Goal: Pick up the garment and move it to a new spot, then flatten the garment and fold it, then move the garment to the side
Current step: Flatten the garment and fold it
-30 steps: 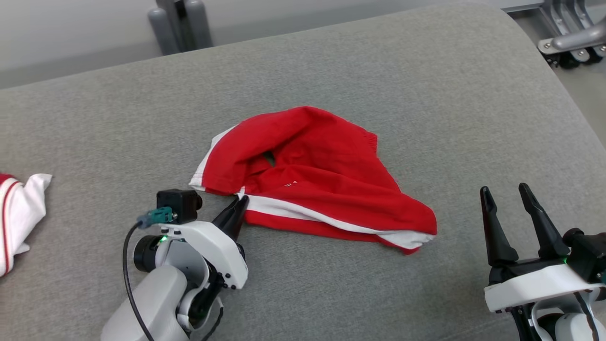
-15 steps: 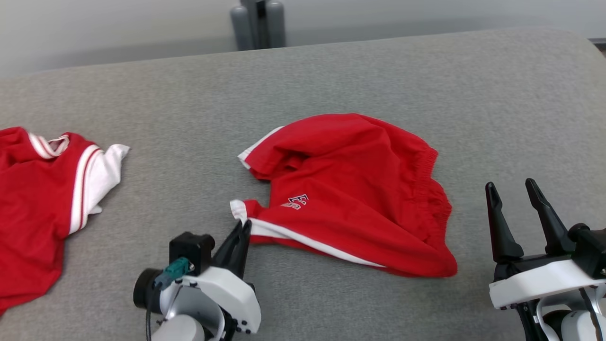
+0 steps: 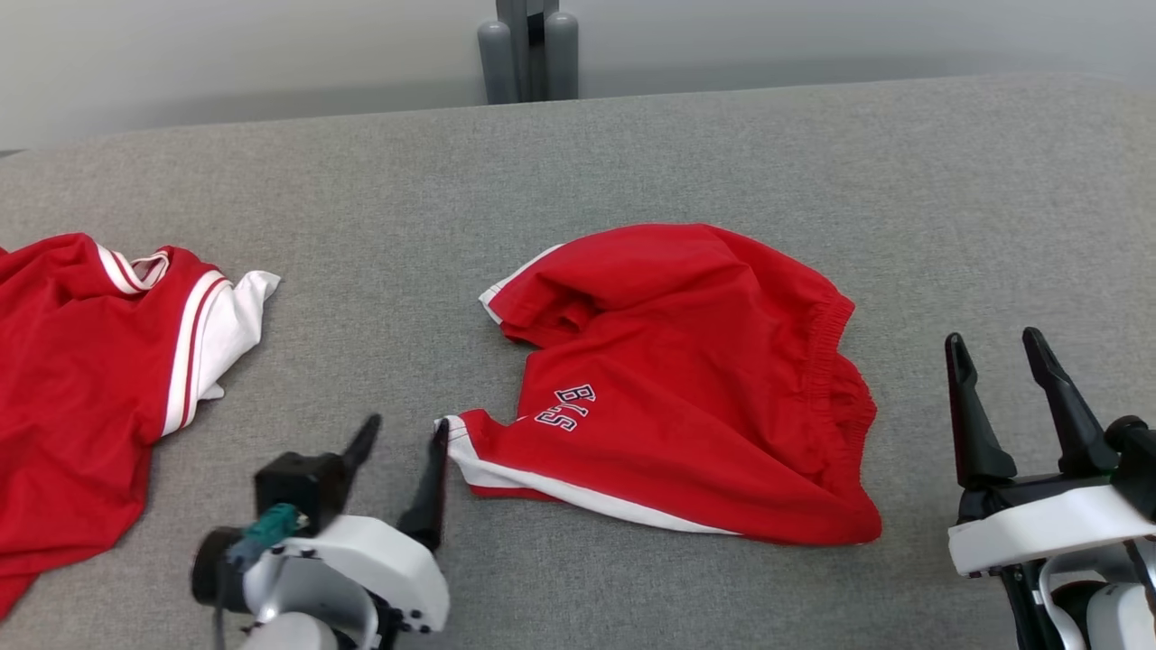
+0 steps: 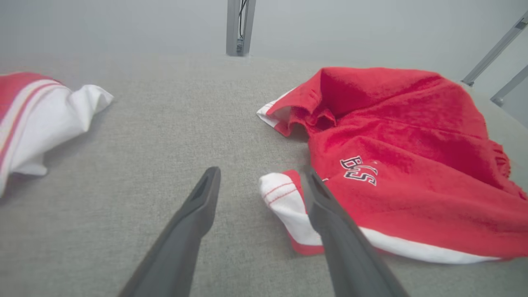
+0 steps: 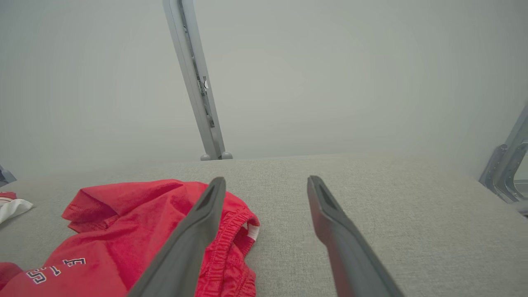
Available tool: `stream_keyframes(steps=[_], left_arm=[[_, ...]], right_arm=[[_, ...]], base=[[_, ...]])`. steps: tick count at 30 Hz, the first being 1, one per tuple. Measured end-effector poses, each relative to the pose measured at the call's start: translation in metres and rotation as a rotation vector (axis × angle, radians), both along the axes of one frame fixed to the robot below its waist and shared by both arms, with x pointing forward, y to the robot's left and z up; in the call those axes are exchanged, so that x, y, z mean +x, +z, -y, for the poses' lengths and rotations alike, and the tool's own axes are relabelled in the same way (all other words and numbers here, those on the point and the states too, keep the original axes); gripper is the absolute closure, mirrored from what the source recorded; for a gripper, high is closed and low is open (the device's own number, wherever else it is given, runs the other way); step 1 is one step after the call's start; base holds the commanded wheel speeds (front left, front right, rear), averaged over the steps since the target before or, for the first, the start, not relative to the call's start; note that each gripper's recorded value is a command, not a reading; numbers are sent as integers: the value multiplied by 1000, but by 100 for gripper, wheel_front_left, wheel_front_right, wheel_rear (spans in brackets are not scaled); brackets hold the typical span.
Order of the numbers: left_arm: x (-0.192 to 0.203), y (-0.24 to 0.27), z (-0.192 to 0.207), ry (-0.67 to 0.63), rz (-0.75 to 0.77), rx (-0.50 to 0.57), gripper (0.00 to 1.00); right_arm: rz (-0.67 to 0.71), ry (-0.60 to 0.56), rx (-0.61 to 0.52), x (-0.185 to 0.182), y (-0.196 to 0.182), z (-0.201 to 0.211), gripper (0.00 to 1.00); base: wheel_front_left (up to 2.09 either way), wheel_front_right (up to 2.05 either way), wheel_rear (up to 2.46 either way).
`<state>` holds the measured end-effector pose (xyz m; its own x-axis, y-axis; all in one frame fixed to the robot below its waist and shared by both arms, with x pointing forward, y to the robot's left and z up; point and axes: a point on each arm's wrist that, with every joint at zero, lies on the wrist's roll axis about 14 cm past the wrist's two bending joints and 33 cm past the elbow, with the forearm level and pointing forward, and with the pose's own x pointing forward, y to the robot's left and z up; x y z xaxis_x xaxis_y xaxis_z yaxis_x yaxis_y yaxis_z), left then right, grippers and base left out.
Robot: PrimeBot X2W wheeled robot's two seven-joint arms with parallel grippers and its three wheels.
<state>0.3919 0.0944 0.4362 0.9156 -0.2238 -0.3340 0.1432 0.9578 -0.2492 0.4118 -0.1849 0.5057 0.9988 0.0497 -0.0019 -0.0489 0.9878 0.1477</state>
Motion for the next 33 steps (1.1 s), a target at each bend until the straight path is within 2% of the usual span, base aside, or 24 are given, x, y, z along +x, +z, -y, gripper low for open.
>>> stream_keyframes(steps=[9,15,26,33], left_arm=[[32,80,-39,76,332,59,0],[35,124,-59,122,503,98,0],[-5,107,-79,182,450,114,0],[-28,93,-86,202,401,113,0]], right_arm=[[61,-57,-39,-8,23,20,0],[75,-73,-56,-25,33,26,0],[34,-74,-59,-63,25,24,0],[34,-28,-57,-67,26,9,0]], base=[[0,0,0],[0,0,0],[0,0,0],[0,0,0]])
